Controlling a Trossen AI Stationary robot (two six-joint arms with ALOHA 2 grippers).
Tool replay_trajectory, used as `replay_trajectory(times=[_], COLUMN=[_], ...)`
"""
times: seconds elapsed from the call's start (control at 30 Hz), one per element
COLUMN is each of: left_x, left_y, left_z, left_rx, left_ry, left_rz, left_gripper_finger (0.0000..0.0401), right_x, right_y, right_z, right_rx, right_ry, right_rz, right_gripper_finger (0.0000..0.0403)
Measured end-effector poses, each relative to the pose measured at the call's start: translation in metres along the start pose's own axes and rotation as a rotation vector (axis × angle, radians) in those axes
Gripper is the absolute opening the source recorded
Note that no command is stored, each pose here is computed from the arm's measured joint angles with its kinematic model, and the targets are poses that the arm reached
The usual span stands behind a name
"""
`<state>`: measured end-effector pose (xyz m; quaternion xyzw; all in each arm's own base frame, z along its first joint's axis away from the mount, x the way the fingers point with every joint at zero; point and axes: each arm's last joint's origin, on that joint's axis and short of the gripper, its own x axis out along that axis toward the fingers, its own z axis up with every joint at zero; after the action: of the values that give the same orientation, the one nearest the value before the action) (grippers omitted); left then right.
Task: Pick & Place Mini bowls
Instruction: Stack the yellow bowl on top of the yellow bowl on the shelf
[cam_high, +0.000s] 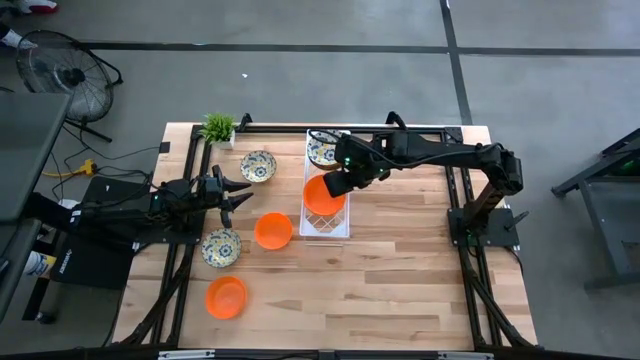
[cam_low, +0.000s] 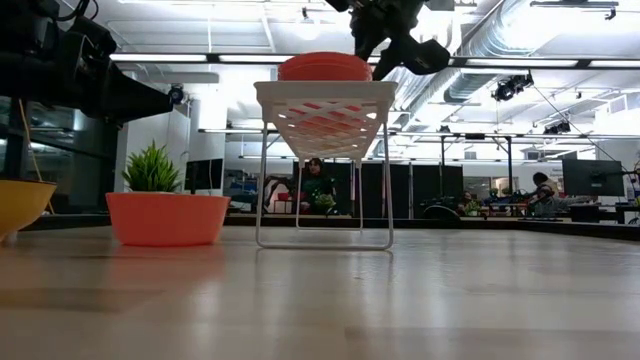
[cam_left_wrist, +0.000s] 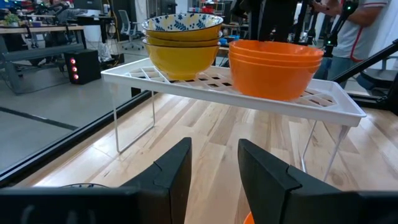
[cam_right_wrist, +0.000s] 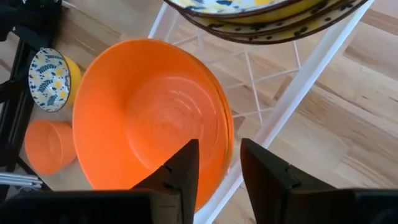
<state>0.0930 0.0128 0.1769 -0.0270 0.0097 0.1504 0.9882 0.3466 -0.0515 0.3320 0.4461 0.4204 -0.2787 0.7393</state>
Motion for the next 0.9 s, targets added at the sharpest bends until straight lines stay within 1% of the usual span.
replay_trajectory(times=[0.13, 0.3, 0.47, 0.57, 0.67, 0.77, 0.83, 0.9], left_x=[0.000, 0.000, 0.000, 0.000, 0.000, 0.000, 0.000, 0.000], left_y=[0.000, 0.000, 0.000, 0.000, 0.000, 0.000, 0.000, 0.000], left_z=[0.000, 0.000, 0.000, 0.000, 0.000, 0.000, 0.000, 0.000], left_rx=[0.000, 0.000, 0.000, 0.000, 0.000, 0.000, 0.000, 0.000], left_ry=[0.000, 0.000, 0.000, 0.000, 0.000, 0.001, 0.000, 0.000], left_rz=[0.000, 0.000, 0.000, 0.000, 0.000, 0.000, 0.000, 0.000], left_gripper_finger=[0.0129, 0.0129, 0.0129, 0.0129, 0.0129, 0.0129, 0.0129, 0.0129], right_x=[-0.006, -0.020, -0.039, -0.058, -0.081, -0.104, -0.117, -0.127], right_y=[0.003, 0.009, 0.018, 0.022, 0.023, 0.022, 0.017, 0.013], right_z=[0.001, 0.005, 0.001, -0.003, -0.011, -0.026, -0.039, -0.052], right_rx=[-0.014, -0.049, -0.120, -0.179, -0.245, -0.369, -0.438, -0.477], right_ry=[0.002, -0.021, -0.024, -0.045, -0.100, -0.178, -0.236, -0.299], right_rz=[0.015, 0.050, 0.067, 0.091, 0.122, 0.130, 0.108, 0.086], right_gripper_finger=[0.0107, 0.0107, 0.0107, 0.0107, 0.0107, 0.0107, 0.0107, 0.0107])
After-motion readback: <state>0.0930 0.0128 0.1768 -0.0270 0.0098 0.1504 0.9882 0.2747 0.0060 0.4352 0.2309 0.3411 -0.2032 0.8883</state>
